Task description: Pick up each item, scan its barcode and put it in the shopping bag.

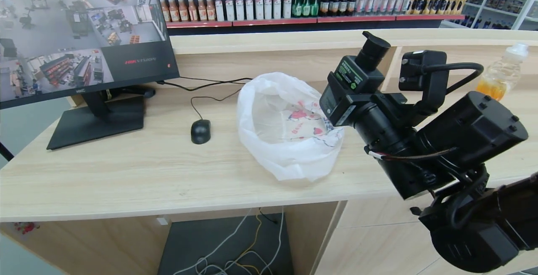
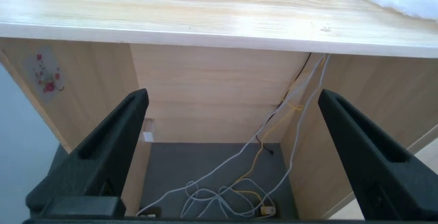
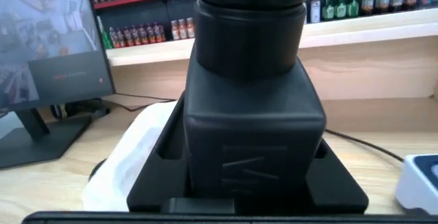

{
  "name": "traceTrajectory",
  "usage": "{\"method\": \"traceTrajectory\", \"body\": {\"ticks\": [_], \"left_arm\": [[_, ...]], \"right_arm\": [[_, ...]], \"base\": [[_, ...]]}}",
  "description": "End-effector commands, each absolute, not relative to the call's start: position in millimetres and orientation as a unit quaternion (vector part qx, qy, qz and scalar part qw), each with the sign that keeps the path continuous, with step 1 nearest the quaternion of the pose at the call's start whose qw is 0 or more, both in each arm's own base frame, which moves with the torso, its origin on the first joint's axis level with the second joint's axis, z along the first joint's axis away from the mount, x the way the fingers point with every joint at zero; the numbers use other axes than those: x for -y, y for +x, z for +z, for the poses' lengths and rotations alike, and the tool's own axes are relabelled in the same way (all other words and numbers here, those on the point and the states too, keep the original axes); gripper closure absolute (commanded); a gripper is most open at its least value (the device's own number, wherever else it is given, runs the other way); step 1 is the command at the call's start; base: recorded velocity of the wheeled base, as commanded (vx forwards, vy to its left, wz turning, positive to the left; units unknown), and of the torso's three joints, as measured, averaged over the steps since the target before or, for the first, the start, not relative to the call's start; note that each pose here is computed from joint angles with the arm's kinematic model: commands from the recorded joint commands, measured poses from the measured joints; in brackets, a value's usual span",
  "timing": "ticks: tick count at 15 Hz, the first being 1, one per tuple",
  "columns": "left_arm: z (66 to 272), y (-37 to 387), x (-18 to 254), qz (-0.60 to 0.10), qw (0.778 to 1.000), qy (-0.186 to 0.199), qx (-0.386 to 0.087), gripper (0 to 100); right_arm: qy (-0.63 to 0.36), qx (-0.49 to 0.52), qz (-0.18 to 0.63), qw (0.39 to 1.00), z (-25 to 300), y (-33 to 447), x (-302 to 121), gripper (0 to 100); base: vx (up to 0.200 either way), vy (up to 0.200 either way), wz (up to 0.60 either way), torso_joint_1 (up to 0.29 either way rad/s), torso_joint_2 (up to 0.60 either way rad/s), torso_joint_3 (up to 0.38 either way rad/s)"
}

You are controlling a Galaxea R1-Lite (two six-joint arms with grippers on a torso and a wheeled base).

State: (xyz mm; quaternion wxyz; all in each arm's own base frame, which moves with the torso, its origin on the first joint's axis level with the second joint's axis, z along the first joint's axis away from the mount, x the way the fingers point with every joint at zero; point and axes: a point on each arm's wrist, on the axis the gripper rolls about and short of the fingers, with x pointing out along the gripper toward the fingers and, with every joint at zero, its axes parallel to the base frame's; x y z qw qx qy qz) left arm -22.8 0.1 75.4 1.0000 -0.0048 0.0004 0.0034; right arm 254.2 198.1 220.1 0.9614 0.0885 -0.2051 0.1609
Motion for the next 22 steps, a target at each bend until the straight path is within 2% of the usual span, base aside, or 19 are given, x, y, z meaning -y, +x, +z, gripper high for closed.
{"method": "traceTrajectory", "body": {"ticks": [1, 5, 8, 12, 14, 19, 22], "left_arm": [[75.5, -22.8, -0.1, 0.004, 1.0, -0.005, 0.0, 0], [75.5, -22.8, -0.1, 0.004, 1.0, -0.005, 0.0, 0], [75.5, -22.8, -0.1, 0.004, 1.0, -0.005, 0.0, 0], [75.3, -22.8, -0.1, 0.004, 1.0, 0.003, -0.001, 0], [75.3, -22.8, -0.1, 0.004, 1.0, 0.002, -0.001, 0], [75.3, -22.8, -0.1, 0.004, 1.0, 0.003, -0.001, 0], [75.3, -22.8, -0.1, 0.004, 1.0, 0.003, -0.001, 0]], "right_arm": [[0.085, 0.205, 0.163, 0.961, 219.3, 255.1, -200.3, 100], [0.068, 0.184, 0.169, 0.966, 205.9, 259.9, -207.0, 100], [0.068, 0.178, 0.18, 0.965, 197.6, 268.9, -227.0, 100], [0.072, 0.193, 0.13, 0.97, 200.8, 316.2, -228.2, 100], [0.059, 0.182, 0.116, 0.975, 187.9, 337.1, -223.3, 100], [0.046, 0.171, 0.129, 0.976, 175.4, 362.4, -229.3, 100], [0.046, 0.147, 0.124, 0.98, 156.9, 374.1, -229.7, 100]], "base": [[0.0, 0.2, 0.0, 0.002, 0.0, 0.012], [0.0, 0.05, 0.0, 0.002, 0.0, 0.001], [0.0, 0.0, 0.0, 0.0, 0.0, 0.0], [0.0, 0.0, 0.0, 0.0, 0.0, 0.0], [0.0, 0.0, 0.0, 0.0, 0.0, 0.0], [0.0, 0.0, 0.0, 0.0, 0.0, 0.0], [0.0, 0.0, 0.0, 0.0, 0.0, 0.0]]}}
